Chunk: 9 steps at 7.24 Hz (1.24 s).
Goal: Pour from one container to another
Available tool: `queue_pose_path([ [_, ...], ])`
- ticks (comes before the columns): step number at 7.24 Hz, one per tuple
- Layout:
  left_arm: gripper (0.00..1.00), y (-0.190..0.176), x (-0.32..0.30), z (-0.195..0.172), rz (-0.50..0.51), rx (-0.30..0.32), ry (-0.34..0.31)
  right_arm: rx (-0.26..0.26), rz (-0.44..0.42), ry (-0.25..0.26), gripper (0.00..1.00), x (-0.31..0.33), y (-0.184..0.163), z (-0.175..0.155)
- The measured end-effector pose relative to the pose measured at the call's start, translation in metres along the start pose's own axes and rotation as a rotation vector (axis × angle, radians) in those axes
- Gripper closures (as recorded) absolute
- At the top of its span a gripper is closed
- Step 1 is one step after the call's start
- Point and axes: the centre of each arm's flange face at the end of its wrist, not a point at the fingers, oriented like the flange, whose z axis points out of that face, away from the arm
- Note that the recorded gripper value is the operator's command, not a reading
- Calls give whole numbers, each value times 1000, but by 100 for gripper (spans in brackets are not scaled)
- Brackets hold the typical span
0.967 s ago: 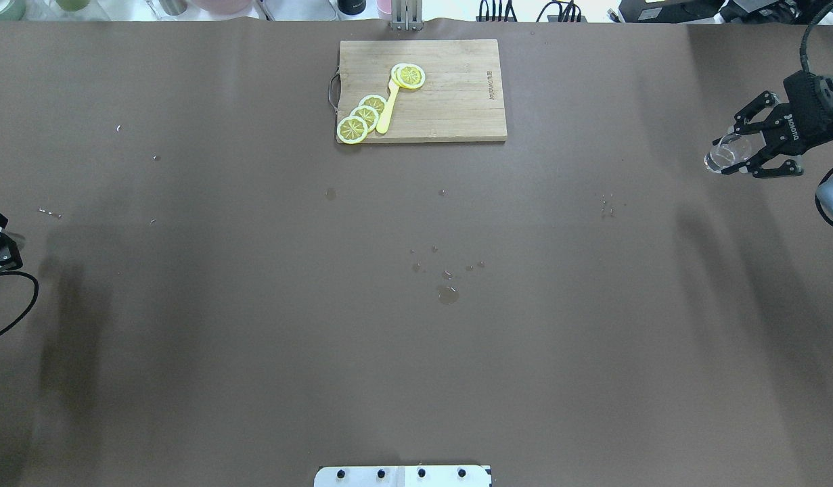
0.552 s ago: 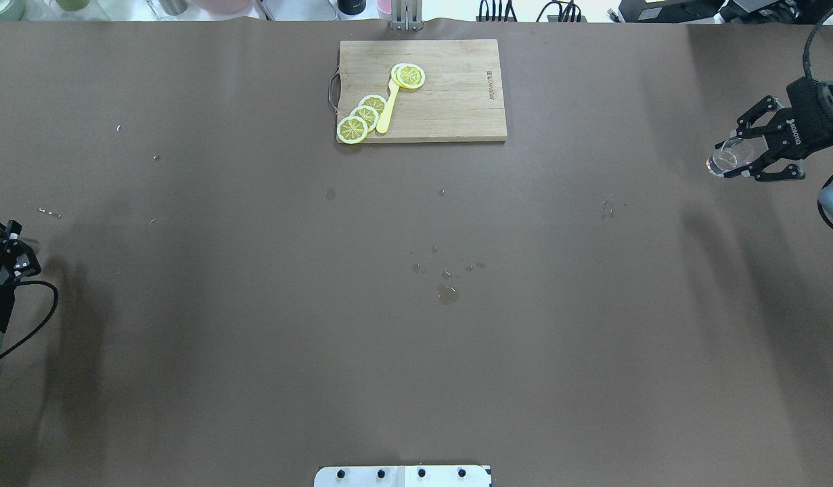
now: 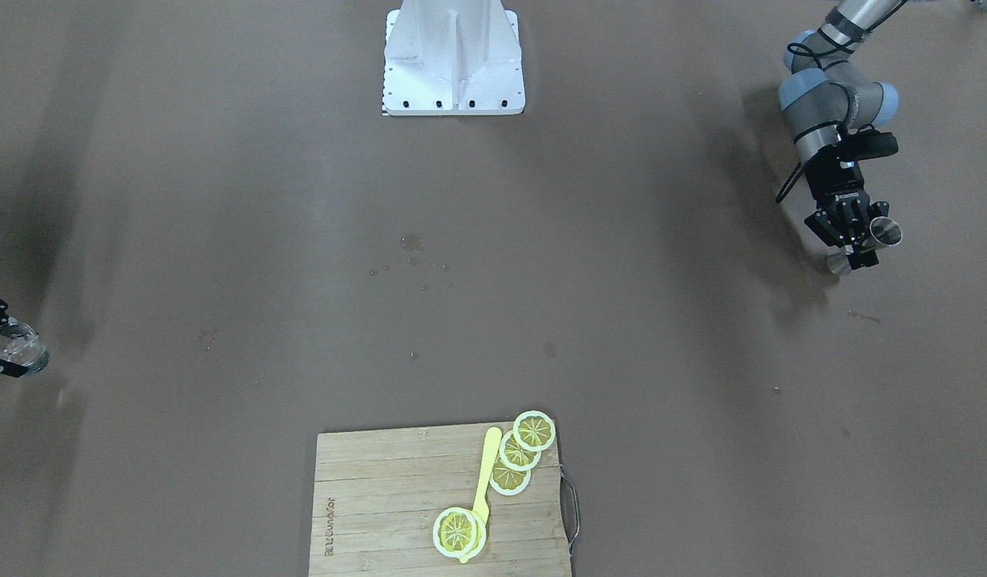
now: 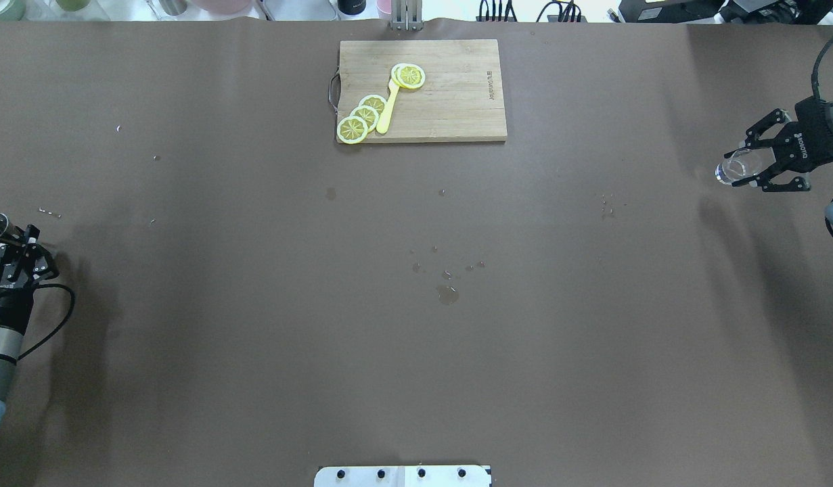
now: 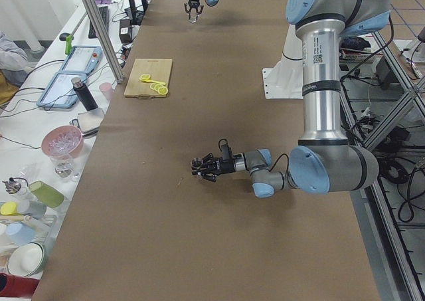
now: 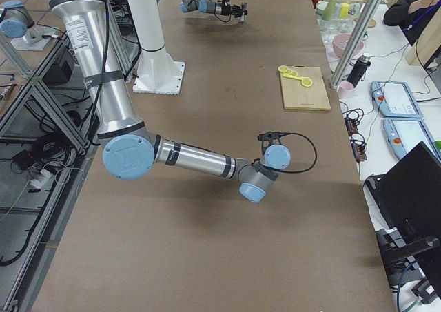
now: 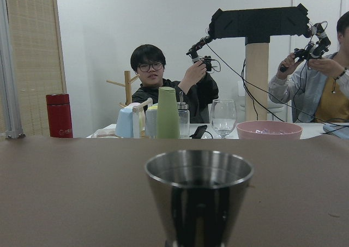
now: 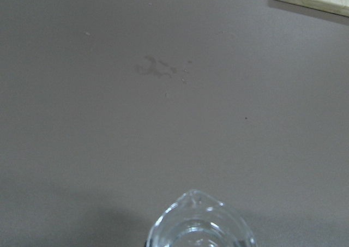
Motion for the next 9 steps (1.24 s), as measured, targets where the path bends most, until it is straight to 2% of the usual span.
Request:
queue_pose_path([
  [1, 95, 1, 3, 0, -6, -2, 2, -2, 3, 1, 100, -3, 5, 1],
  [2, 83, 1, 4, 1, -16, -2, 2, -4, 5, 1, 100, -4, 9, 1],
  [3, 76, 1, 4, 1, -24, -2, 2, -4, 5, 2, 100, -4, 9, 1],
  [7, 68, 4, 5, -1, -26, -6, 5, 25, -63, 31, 100, 1, -3, -1],
  [9, 62, 7, 6, -3, -17, -11, 7, 29, -75, 67, 100, 2, -8, -2],
])
